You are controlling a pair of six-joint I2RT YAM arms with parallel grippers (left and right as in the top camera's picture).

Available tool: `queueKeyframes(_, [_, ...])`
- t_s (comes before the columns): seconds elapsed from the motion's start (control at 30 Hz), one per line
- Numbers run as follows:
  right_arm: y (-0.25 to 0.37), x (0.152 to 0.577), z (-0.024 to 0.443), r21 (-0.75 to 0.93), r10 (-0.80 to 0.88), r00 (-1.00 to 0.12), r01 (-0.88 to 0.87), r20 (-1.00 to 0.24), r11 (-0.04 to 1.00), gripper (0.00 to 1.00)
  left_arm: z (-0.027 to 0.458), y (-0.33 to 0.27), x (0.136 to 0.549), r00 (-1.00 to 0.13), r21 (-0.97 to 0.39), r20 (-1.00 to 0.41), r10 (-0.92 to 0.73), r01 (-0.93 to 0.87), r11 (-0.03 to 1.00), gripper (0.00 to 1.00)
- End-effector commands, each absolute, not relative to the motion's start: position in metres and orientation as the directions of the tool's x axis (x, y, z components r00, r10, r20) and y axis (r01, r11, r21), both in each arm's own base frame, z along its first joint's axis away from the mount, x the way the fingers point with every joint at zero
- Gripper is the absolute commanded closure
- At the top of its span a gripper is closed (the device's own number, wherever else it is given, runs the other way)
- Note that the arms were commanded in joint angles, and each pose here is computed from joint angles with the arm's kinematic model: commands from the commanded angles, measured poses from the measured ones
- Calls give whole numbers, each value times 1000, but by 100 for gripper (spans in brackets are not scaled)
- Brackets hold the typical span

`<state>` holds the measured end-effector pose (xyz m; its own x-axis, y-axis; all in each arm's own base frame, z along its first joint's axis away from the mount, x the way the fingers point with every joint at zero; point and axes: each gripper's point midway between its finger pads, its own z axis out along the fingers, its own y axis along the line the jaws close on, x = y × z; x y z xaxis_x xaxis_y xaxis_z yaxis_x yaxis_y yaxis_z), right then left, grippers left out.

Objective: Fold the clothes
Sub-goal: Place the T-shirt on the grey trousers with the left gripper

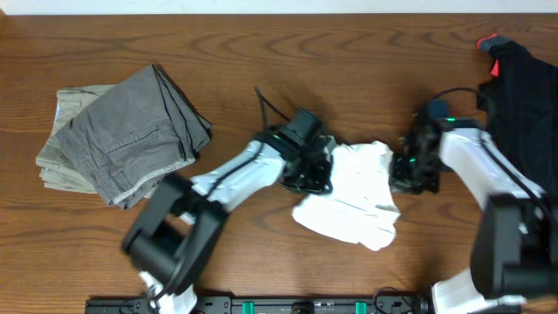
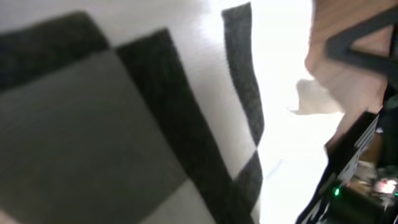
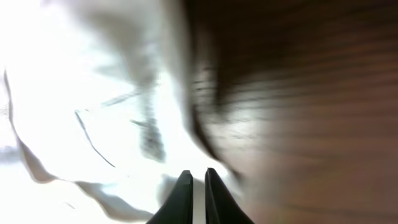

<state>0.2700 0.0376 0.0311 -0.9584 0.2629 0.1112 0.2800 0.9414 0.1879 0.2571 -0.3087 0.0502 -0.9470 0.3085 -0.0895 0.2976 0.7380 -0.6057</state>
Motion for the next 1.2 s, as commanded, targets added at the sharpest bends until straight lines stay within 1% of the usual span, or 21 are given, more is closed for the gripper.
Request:
queueKeyframes(0.0, [29,295,85,289,292,-954,260,-72,921,90,124,-286,308,-867,-531,-390,309,486,694,94])
queueKeyframes(0.07, [26,298,105,313,306,-941,250,-146,916,88,159,-257,333,-845,-511,-483,228,484,711,94])
queueKeyframes(0.13, [25,298,118,321,306,-933,235,-192,917,87,183,-226,353,-834,-502,-534,142,447,740,94])
queueKeyframes(0.23, [26,297,133,329,305,-921,218,-241,919,87,207,-166,376,-818,-498,-575,10,360,789,94])
queueKeyframes(0.33, [26,296,139,333,305,-916,212,-259,919,87,215,-98,389,-807,-502,-579,-116,241,831,94])
queueKeyframes(0.37, [26,296,139,333,306,-916,212,-259,919,87,214,-73,393,-802,-502,-576,-162,190,844,94])
queueKeyframes(0.47, [26,296,139,334,311,-915,218,-256,917,88,204,-11,397,-785,-471,-576,-228,91,877,94])
queueKeyframes(0.57, [26,296,139,337,320,-913,226,-255,914,89,183,40,392,-793,-458,-537,-288,-13,889,94])
queueKeyframes(0.67, [26,296,139,338,322,-912,229,-253,913,89,150,88,378,-810,-433,-449,-377,-172,885,94])
queueKeyframes(0.77, [26,295,138,336,323,-914,231,-246,913,90,128,118,366,-808,-418,-382,-449,-282,863,93])
queueKeyframes(0.8, [26,294,138,336,323,-915,232,-244,913,90,124,125,363,-803,-421,-368,-468,-305,854,83])
queueKeyframes(0.83, [26,293,138,335,322,-915,233,-242,913,90,121,131,361,-798,-423,-361,-482,-321,848,65])
queueKeyframes(0.87, [26,293,138,334,322,-916,234,-240,913,90,120,136,359,-792,-423,-358,-495,-335,842,49])
queueKeyframes(0.9, [26,293,138,335,322,-916,234,-238,913,90,120,141,357,-786,-424,-355,-506,-348,837,20])
queueKeyframes(0.93, [26,292,138,334,322,-916,234,-238,913,90,121,147,354,-775,-422,-356,-522,-366,830,2])
queueKeyframes(1.07, [26,290,137,333,322,-918,237,-229,913,89,141,176,340,-674,-439,-360,-645,-488,755,2])
queueKeyframes(1.17, [26,289,137,332,322,-920,239,-223,913,89,172,186,334,-620,-476,-411,-668,-479,738,2])
